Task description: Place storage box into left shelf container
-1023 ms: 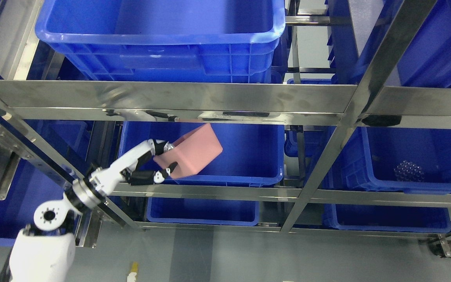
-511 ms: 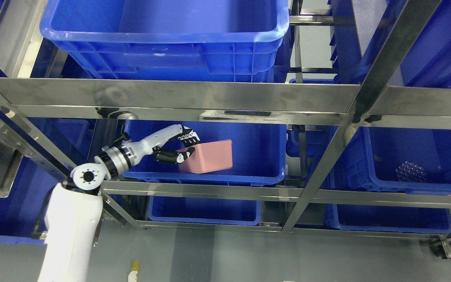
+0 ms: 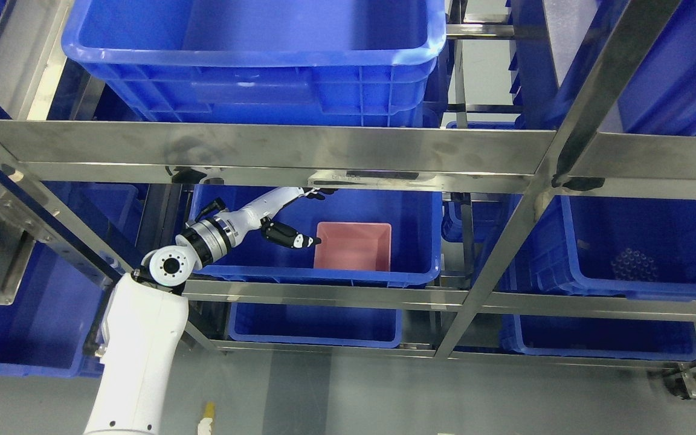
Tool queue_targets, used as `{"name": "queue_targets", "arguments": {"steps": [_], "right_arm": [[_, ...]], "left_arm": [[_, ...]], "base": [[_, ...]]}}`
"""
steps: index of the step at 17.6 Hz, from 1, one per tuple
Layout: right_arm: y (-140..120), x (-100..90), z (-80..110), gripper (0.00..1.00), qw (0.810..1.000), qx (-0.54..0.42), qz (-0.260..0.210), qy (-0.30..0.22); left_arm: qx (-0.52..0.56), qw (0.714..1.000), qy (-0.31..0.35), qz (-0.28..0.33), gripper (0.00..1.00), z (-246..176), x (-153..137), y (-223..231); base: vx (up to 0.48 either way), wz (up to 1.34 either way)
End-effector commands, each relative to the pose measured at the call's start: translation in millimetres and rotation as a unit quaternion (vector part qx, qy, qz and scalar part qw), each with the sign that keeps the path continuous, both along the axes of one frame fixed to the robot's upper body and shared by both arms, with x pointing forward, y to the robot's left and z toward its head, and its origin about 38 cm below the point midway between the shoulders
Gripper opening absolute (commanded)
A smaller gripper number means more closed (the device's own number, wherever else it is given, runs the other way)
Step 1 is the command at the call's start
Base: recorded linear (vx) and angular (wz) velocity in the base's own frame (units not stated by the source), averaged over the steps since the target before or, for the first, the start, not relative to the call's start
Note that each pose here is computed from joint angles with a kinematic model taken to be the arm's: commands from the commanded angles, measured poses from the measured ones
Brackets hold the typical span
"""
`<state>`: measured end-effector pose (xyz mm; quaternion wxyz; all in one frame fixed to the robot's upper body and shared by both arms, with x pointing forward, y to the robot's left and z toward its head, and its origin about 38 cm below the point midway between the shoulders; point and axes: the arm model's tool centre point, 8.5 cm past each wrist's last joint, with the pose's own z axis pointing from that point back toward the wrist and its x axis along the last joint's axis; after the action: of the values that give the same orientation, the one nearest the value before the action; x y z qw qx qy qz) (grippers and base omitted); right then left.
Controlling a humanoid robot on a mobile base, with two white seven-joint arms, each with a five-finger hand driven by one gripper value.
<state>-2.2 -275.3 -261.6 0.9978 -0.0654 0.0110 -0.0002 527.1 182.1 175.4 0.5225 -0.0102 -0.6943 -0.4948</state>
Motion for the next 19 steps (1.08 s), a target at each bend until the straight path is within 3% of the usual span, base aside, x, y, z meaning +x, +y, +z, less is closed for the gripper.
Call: {"name": "queue_targets", "arguments": {"steps": [1, 7, 11, 19], "right_arm": [[-11, 0.1, 0.8, 1.00, 1.000, -0.008, -0.001, -0.004], [-11, -0.9, 0.8, 1.00, 1.000, -0.008, -0.001, -0.004], [-11, 0.1, 0.8, 1.00, 1.000, -0.008, -0.001, -0.004], [-11, 0.1, 0.8, 1.00, 1.000, -0.008, -0.001, -0.004]], "left_arm": [[-0.240, 0.967, -0.056, 0.064, 0.98, 42, -43, 36], [-0.344, 0.893, -0.144, 0.251, 0.99, 11, -120, 81], [-0.344, 0.901, -0.126, 0.234, 0.99, -23, -144, 62], [-0.345, 0.902, -0.110, 0.235, 0.99, -27, -143, 58]], "base": [[0.000, 0.00], [0.000, 0.00], [0.000, 0.00], [0.000, 0.00]]}}
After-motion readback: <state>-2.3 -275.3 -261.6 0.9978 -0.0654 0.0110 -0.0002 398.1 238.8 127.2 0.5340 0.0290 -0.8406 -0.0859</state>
